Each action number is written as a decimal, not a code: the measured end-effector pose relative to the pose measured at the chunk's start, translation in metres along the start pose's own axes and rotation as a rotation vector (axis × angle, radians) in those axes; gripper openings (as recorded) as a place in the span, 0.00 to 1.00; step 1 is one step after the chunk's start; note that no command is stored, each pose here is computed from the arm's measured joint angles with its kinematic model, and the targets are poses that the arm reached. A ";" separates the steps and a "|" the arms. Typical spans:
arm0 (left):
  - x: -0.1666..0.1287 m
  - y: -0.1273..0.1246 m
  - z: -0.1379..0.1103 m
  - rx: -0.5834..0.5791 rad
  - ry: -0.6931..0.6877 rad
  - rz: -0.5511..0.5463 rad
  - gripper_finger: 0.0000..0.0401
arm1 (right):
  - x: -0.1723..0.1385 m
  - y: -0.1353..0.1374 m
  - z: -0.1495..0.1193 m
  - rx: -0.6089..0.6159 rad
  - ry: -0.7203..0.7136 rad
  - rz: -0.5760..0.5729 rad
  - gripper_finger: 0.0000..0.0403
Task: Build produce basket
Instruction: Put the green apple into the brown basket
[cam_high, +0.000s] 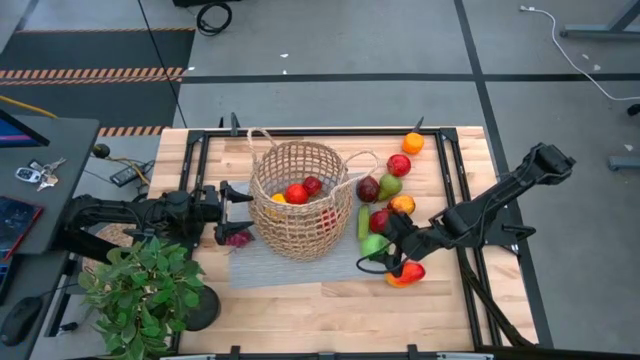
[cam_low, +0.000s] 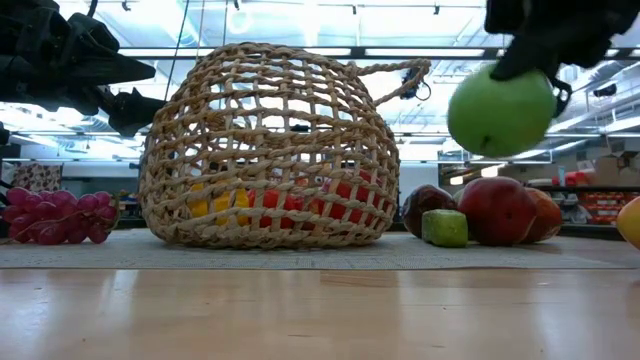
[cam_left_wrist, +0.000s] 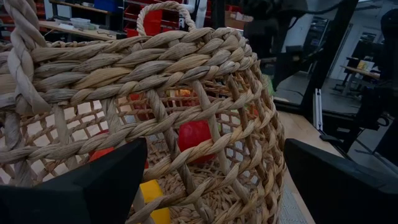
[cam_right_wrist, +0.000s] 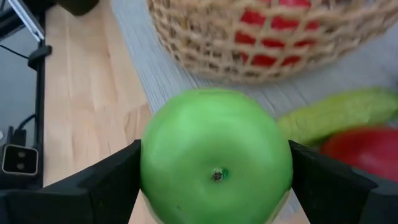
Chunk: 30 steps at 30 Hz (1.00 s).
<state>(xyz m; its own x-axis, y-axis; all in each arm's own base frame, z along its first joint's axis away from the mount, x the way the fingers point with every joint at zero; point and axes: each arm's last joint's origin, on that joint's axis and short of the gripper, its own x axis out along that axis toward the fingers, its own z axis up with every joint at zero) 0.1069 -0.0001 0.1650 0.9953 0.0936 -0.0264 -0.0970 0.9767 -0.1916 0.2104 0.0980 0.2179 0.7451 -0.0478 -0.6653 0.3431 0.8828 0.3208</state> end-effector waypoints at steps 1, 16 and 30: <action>0.000 0.000 0.000 0.000 0.000 0.000 0.96 | -0.001 0.001 0.003 -0.002 -0.009 0.001 0.91; 0.000 0.000 0.000 0.000 0.000 0.000 0.96 | -0.003 0.004 0.011 -0.013 -0.040 0.001 0.91; 0.000 0.000 0.000 0.000 0.000 0.000 0.96 | -0.003 0.004 0.011 -0.018 -0.039 0.000 0.91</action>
<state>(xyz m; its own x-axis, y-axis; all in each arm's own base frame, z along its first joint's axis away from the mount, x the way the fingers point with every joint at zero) 0.1069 -0.0001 0.1650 0.9953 0.0936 -0.0265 -0.0969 0.9767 -0.1915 0.2157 0.0964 0.2290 0.7668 -0.0656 -0.6385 0.3329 0.8911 0.3083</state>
